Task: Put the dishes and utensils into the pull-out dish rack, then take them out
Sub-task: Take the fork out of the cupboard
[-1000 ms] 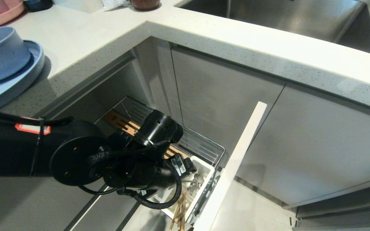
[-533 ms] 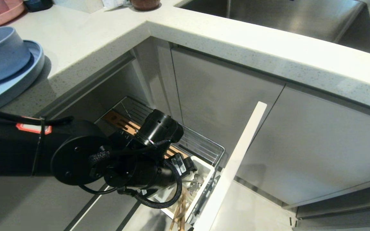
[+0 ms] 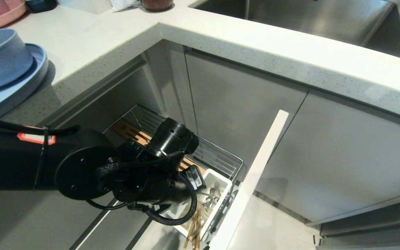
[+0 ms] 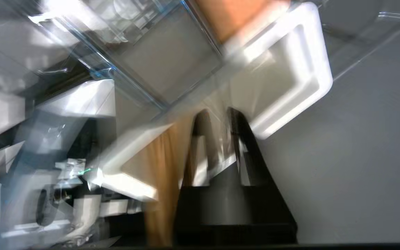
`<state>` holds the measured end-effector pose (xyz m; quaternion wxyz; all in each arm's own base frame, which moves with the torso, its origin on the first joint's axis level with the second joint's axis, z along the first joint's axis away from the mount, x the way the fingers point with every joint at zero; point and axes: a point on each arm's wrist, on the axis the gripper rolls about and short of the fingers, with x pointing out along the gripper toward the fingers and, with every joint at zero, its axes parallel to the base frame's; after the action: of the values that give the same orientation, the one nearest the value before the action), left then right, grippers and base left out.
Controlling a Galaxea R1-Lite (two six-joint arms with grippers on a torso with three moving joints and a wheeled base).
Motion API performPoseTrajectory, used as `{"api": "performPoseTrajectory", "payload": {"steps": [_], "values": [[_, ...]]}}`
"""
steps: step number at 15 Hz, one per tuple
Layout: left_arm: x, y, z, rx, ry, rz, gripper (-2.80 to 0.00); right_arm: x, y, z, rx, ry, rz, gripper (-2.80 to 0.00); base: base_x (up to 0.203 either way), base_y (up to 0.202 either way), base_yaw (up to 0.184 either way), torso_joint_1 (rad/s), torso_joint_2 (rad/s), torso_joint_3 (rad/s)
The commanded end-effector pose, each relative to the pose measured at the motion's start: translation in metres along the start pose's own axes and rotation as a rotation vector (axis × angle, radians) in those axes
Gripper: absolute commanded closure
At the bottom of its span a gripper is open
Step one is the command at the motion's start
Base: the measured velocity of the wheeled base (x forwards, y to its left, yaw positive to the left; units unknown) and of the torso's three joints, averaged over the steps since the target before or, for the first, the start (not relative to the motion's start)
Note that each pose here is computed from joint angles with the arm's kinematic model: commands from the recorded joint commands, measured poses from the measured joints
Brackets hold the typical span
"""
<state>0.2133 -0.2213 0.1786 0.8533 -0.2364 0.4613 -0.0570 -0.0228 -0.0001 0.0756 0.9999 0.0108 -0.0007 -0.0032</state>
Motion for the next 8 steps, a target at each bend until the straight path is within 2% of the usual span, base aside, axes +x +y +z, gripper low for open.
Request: {"api": "performPoseTrajectory", "payload": {"steps": [1,8], "values": [[0.001,0.002,-0.001,-0.004,0.001,0.019,0.00,0.000,0.000,0.000,0.001,-0.002,0.000,0.00,0.000,0.000,0.000,0.000,0.00,0.000],[-0.010,0.001,0.001,-0.008,-0.014,-0.008,0.00,0.000,0.000,0.000,0.000,-0.002,0.000,0.00,0.000,0.000,0.000,0.000,0.00,0.000]]}}
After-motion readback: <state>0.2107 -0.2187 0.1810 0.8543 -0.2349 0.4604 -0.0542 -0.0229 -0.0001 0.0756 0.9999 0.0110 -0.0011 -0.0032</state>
